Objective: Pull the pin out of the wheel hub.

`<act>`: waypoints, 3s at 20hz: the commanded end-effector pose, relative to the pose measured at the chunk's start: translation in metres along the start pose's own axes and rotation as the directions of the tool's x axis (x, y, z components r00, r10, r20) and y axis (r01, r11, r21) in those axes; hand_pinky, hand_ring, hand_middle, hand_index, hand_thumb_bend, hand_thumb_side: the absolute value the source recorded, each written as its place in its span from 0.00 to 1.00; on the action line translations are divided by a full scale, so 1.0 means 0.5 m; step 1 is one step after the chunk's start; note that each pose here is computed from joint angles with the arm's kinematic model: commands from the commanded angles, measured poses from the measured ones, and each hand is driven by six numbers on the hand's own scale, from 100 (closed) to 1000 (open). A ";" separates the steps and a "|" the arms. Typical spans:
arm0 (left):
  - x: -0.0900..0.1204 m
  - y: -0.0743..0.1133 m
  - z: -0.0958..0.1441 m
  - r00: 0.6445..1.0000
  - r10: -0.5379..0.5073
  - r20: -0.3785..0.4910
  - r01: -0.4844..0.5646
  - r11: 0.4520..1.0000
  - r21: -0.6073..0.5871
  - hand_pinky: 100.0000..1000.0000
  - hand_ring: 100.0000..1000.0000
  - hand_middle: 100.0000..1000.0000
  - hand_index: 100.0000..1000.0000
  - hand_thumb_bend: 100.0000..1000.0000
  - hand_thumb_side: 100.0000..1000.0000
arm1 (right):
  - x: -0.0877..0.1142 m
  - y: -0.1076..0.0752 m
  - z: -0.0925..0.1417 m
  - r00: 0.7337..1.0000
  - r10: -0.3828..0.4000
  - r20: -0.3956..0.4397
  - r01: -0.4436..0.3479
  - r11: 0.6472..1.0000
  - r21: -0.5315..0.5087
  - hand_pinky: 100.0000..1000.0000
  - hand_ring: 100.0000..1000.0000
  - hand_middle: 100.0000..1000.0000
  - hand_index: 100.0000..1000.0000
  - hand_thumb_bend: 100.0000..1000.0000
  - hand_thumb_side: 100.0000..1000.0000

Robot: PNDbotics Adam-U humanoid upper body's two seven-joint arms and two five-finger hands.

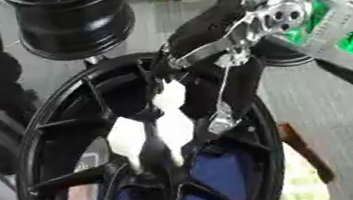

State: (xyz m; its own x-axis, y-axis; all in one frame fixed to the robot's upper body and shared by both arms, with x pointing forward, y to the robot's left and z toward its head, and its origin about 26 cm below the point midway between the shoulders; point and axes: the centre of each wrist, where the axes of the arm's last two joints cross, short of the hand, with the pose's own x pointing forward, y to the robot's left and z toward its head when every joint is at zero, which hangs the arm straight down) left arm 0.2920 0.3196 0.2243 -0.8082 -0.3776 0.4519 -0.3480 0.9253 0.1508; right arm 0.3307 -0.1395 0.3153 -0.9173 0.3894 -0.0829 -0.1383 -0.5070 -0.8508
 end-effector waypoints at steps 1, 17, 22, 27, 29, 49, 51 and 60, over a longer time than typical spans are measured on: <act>0.012 0.006 -0.013 0.999 -0.009 0.031 0.010 1.000 -0.012 0.72 0.79 0.70 0.82 0.13 0.52 | 0.010 -0.010 0.011 0.999 0.018 -0.028 -0.018 1.000 -0.013 0.84 0.83 0.79 0.91 0.36 0.29; 0.013 0.003 -0.016 0.999 0.000 0.037 0.000 1.000 -0.012 0.72 0.79 0.70 0.82 0.13 0.53 | -0.068 -0.027 0.032 0.989 0.009 -0.150 -0.024 0.995 -0.097 0.87 0.87 0.82 0.91 0.35 0.25; 0.017 0.003 -0.025 0.998 0.001 0.055 -0.001 1.000 -0.009 0.72 0.79 0.70 0.82 0.13 0.53 | -0.142 -0.037 0.040 0.989 0.039 -0.139 -0.056 0.991 -0.122 0.89 0.88 0.84 0.92 0.29 0.25; 0.018 0.003 -0.030 0.998 0.000 0.065 0.001 1.000 -0.008 0.72 0.79 0.70 0.82 0.12 0.53 | -0.191 -0.041 0.043 0.989 0.051 -0.136 -0.071 0.986 -0.152 0.89 0.88 0.84 0.92 0.28 0.24; 0.020 0.002 -0.033 0.997 0.000 0.071 0.000 1.000 -0.009 0.72 0.79 0.70 0.82 0.12 0.53 | -0.202 -0.040 0.041 0.990 0.057 -0.130 -0.079 0.983 -0.166 0.89 0.88 0.84 0.92 0.27 0.24; 0.023 0.003 -0.041 0.996 -0.005 0.086 0.006 1.000 -0.006 0.72 0.79 0.70 0.82 0.12 0.54 | -0.217 -0.040 0.037 0.998 0.062 -0.027 -0.065 0.991 -0.121 0.90 0.88 0.83 0.92 0.28 0.18; 0.022 0.003 -0.041 0.996 -0.006 0.084 0.007 1.000 -0.007 0.72 0.79 0.70 0.82 0.12 0.54 | -0.213 -0.040 0.035 0.997 0.068 -0.018 -0.070 0.991 -0.115 0.90 0.88 0.83 0.92 0.27 0.19; 0.022 0.003 -0.040 0.997 -0.005 0.082 0.006 1.000 -0.009 0.72 0.79 0.70 0.82 0.12 0.54 | -0.162 -0.032 0.019 0.990 0.113 0.080 -0.106 0.991 -0.083 0.90 0.88 0.83 0.92 0.26 0.22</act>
State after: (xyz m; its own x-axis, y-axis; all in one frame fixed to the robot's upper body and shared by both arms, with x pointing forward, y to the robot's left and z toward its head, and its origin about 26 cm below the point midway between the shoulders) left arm 0.2953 0.3156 0.2374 -0.8326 -0.3688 0.4132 -0.3408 0.9292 0.1428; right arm 0.4105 -0.1652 0.3281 -0.9310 0.3585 -0.0689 -0.0737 -0.3694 -0.9263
